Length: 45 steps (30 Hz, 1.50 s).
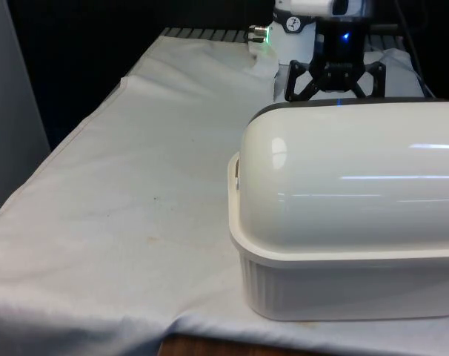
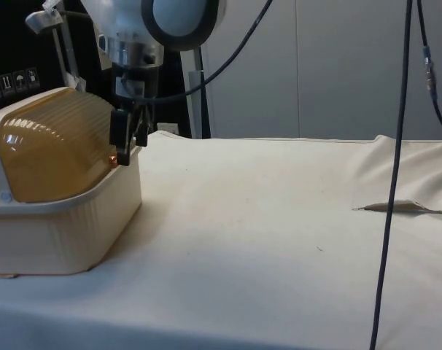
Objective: Open the lid, then close it.
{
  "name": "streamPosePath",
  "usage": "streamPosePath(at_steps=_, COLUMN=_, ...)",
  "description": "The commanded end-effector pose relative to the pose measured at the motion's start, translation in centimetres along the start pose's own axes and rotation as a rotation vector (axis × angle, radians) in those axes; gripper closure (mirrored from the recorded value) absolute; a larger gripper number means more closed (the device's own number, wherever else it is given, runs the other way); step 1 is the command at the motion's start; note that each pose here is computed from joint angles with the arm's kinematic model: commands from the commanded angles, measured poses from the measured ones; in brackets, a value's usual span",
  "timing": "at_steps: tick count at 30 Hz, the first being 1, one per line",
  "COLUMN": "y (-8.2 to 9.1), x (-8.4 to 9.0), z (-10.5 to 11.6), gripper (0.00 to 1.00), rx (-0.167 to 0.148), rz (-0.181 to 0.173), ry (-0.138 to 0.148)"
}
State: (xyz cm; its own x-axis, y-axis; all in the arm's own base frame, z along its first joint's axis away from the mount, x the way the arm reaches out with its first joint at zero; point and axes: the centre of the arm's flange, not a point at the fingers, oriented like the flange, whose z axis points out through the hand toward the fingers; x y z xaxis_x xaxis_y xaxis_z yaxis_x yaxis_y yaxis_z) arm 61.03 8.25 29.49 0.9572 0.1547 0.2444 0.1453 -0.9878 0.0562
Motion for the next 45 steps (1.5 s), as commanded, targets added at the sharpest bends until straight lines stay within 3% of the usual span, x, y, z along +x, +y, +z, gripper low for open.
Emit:
streamPosePath(at_steps=1, y=-0.1, x=0.1, z=-0.1, gripper=0.00, rx=0.006, rz=0.006, ry=-0.002)
streamPosePath(at_steps=4, y=-0.2, x=0.0, z=0.0, gripper=0.00, rx=0.002, rz=0.011, ry=-0.003)
streamPosePath(at_steps=10, y=-0.2, x=0.0, z=0.0, gripper=0.31, rx=0.001, rz=0.011, ry=0.000)
streamPosePath(at_steps=11, y=-0.3, x=0.0, z=0.0, gripper=0.31, rx=0.000, rz=0.014, ry=-0.002)
streamPosePath(at_steps=12, y=-0.3, x=-0.1, z=0.0, gripper=0.41, rx=0.000, rz=0.016, ry=-0.003)
streamPosePath(at_steps=20, y=-0.2, x=0.0, z=0.0, gripper=0.79, rx=0.001, rz=0.013, ry=-0.001)
streamPosePath(at_steps=21, y=-0.3, x=-0.1, z=0.0, gripper=0.79, rx=-0.002, rz=0.017, ry=-0.003)
streamPosePath(at_steps=22, y=-0.3, x=-0.1, z=0.0, gripper=0.91, rx=-0.001, rz=0.016, ry=-0.003)
streamPosePath(at_steps=24, y=-0.4, x=0.0, z=0.0, gripper=1.00, rx=-0.001, rz=0.018, ry=-0.001)
streamPosePath(at_steps=45, y=-1.4, x=0.8, z=-0.5, gripper=1.00, rx=0.005, rz=0.007, ry=0.012)
